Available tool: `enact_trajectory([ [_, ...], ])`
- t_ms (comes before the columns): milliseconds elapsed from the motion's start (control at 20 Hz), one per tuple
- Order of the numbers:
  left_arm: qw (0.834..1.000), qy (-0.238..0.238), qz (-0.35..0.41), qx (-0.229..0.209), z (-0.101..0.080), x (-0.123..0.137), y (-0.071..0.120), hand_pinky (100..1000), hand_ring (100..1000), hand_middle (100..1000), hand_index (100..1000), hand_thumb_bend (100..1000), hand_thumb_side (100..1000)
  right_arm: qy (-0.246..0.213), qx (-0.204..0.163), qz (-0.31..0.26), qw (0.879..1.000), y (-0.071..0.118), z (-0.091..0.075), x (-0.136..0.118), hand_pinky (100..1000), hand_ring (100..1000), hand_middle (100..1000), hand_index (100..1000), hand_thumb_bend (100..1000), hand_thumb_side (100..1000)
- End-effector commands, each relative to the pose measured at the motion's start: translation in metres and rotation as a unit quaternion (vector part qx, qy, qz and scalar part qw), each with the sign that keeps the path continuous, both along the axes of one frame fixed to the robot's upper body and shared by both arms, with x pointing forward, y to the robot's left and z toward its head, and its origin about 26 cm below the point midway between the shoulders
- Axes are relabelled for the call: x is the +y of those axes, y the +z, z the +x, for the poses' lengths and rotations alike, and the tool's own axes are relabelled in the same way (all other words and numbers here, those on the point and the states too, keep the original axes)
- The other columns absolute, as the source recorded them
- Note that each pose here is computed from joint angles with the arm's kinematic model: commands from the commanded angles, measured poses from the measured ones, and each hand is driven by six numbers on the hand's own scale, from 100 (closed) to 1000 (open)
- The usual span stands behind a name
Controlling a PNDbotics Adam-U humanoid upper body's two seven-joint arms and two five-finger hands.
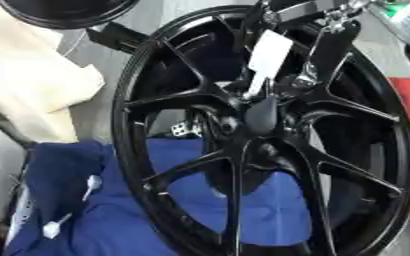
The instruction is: Pull the pin out of the wheel hub.
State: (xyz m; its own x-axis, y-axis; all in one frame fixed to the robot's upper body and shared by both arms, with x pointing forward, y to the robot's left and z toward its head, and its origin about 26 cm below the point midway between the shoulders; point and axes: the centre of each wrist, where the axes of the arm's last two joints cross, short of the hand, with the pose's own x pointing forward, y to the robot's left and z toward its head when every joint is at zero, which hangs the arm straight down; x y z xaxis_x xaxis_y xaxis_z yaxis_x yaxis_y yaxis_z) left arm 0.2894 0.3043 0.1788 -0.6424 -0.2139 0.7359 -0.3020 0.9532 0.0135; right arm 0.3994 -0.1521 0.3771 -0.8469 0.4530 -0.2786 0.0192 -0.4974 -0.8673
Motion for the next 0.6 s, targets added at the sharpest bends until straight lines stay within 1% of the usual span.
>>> enact_trajectory([
  [50, 1.0, -0.005, 0.006, -0.014, -0.002, -0.0011, 0.0083, 779, 824, 710, 799, 142, 770, -0.001, -0.009, -0.004, 1.0, 0.0101, -0.0012, -0.0056, 830, 831, 801, 850, 363, 100],
  [100, 1.0, -0.006, 0.006, -0.014, -0.002, -0.0012, 0.0083, 779, 824, 710, 799, 142, 771, -0.001, -0.007, -0.003, 1.0, 0.0098, -0.001, -0.0055, 828, 829, 798, 847, 360, 100],
  [250, 1.0, -0.005, 0.005, -0.013, -0.002, -0.0011, 0.0081, 779, 824, 709, 799, 143, 771, 0.0, -0.001, 0.003, 1.0, 0.0096, -0.001, -0.0052, 808, 801, 755, 799, 311, 100],
  [450, 1.0, -0.006, 0.005, -0.013, -0.0021, -0.0013, 0.0079, 780, 824, 709, 799, 143, 771, -0.004, 0.008, 0.016, 1.0, 0.0112, -0.0007, -0.0061, 764, 745, 708, 750, 244, 100],
  [600, 1.0, -0.007, 0.005, -0.012, -0.0021, -0.0015, 0.0075, 780, 825, 709, 799, 144, 772, -0.001, 0.012, 0.028, 1.0, 0.0131, -0.002, -0.0055, 734, 705, 680, 724, 211, 100],
])
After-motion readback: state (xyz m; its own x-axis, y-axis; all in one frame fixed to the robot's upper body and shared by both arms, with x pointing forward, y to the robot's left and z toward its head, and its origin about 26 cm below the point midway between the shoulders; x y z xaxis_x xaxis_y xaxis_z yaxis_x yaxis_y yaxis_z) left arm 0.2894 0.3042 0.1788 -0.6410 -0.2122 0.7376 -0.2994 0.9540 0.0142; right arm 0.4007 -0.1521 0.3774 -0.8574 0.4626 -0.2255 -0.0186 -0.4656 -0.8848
